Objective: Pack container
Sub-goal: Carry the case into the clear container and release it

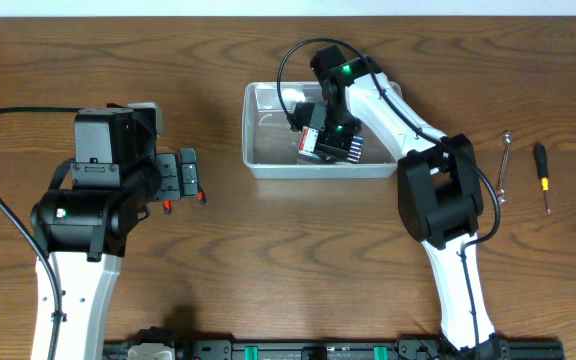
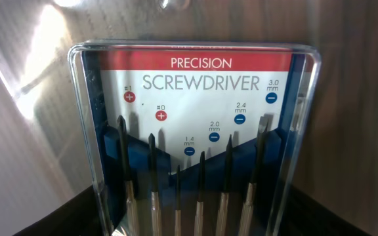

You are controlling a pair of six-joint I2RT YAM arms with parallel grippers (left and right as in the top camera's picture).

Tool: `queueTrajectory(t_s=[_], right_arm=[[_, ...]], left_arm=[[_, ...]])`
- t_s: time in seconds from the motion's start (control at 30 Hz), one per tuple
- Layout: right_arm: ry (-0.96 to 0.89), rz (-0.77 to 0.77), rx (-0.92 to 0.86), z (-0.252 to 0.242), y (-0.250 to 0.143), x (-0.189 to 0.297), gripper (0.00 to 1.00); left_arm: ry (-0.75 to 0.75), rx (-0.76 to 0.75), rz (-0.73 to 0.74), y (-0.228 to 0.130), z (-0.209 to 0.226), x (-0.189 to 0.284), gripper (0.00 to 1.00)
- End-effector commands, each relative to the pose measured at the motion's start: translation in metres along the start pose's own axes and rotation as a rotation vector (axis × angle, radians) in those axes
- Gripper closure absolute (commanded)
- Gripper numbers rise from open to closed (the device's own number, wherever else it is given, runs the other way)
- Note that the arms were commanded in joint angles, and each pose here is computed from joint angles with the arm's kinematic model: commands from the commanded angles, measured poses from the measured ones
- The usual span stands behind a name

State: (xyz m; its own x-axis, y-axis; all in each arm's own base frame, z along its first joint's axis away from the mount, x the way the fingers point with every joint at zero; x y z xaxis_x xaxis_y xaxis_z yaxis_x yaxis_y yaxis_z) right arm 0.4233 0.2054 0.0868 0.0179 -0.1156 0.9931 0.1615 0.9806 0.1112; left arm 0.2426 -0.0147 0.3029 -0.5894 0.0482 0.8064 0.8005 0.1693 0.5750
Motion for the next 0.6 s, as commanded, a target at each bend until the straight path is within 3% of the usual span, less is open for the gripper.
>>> queueTrajectory(t_s=[0.0, 0.17, 0.3, 0.47, 0.57], right_arm=[[0.032, -0.002, 0.008, 0.003, -0.001, -0.004, 0.35], [-0.021, -0.039, -0.054, 0.001, 0.006, 0.025, 0.13], [-0.152, -0.137, -0.116, 0.0, 0.015, 0.095, 0.01], [-0.404, -0.25, -0.37, 0.006, -0.005, 0.208, 0.01], [-0.594, -0.312, -0.747, 0.006, -0.054, 0.27, 0.01]], left_arm=[[0.007, -0.012, -0.016, 0.004, 0.0, 0.004, 0.02], [0.007, -0.013, -0.016, 0.004, 0.0, 0.004, 0.02], [0.007, -0.02, -0.016, 0.004, 0.0, 0.004, 0.02], [0.008, -0.031, -0.016, 0.004, 0.0, 0.004, 0.02], [0.007, -0.035, -0.016, 0.004, 0.0, 0.004, 0.02]])
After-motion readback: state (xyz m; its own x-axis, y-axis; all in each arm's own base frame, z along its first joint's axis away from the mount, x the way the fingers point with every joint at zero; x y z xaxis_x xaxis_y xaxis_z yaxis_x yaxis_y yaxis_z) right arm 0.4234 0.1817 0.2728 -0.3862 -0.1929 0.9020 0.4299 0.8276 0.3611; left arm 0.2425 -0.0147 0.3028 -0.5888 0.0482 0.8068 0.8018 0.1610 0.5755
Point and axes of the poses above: each gripper's point midway between its finger pads, its own x axis back along the fingers, its own z axis along the line the jaws close on, y = z × x, the point moved 8 cm from there along x, back along the fingers, and after that the axes turned 7 degrees about x, right-handed, at the moved point
